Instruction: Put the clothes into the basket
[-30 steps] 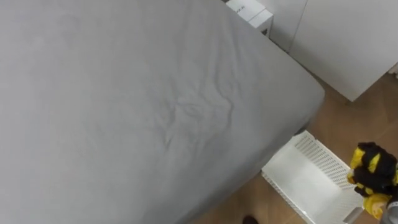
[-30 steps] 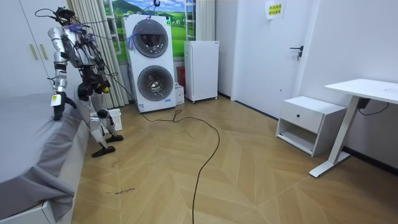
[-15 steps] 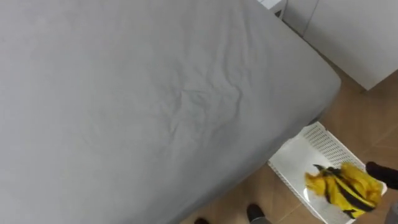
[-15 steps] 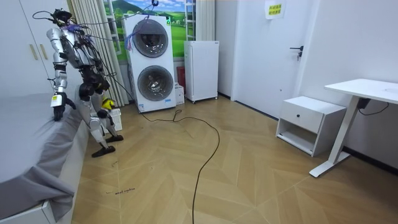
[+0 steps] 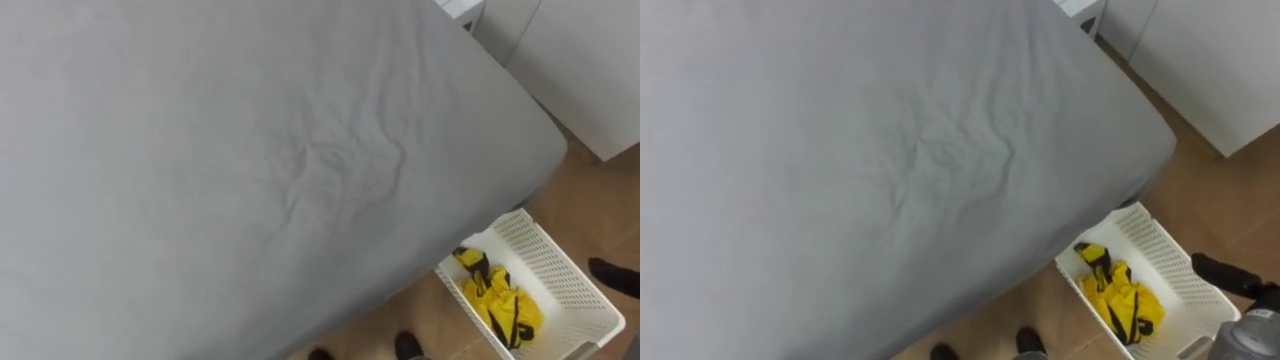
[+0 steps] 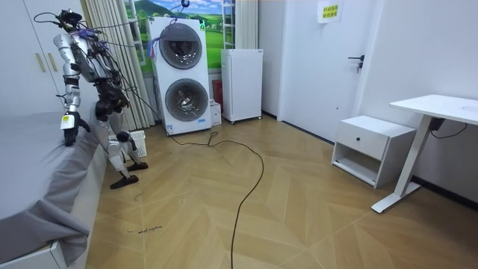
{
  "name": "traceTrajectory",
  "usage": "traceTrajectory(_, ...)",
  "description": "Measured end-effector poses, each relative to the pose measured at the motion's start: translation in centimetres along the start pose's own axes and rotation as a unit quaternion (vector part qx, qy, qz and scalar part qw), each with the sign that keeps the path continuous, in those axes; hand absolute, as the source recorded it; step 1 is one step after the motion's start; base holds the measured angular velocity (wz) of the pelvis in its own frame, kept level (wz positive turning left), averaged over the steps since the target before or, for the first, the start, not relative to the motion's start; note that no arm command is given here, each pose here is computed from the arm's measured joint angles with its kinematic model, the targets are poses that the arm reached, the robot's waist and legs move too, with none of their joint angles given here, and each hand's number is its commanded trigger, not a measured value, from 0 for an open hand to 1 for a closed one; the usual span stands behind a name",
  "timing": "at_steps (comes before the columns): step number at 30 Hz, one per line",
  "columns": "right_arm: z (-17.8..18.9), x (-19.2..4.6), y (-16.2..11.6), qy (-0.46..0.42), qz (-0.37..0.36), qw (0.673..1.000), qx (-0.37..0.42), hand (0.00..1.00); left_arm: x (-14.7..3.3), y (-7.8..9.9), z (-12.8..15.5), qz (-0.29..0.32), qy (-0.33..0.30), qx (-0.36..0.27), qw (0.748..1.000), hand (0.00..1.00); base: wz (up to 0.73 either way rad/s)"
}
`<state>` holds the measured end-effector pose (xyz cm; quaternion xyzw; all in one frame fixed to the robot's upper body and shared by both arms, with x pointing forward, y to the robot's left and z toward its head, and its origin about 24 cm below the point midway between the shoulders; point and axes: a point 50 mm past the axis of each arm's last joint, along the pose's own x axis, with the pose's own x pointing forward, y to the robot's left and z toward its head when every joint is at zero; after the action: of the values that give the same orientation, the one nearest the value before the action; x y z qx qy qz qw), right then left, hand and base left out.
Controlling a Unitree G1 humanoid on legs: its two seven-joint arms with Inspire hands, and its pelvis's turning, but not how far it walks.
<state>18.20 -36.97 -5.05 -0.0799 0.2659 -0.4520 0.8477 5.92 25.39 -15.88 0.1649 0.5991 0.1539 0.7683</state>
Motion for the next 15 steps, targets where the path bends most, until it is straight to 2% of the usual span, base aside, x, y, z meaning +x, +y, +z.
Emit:
traceTrajectory(10, -2.2, -0.4, -1.3, 0.028, 0.001, 1.000, -0.015, 0.00, -0.1, 0.7, -1.1, 0.002, 0.006, 0.009, 1.000, 0.00, 0.06)
traceTrajectory(15, -5.2, -2.0, -0.1, 0.067, 0.049, 0.996, -0.043, 0.00, -0.2, 1.6, -1.5, 0.010, -0.006, 0.021, 1.000, 0.00, 0.22)
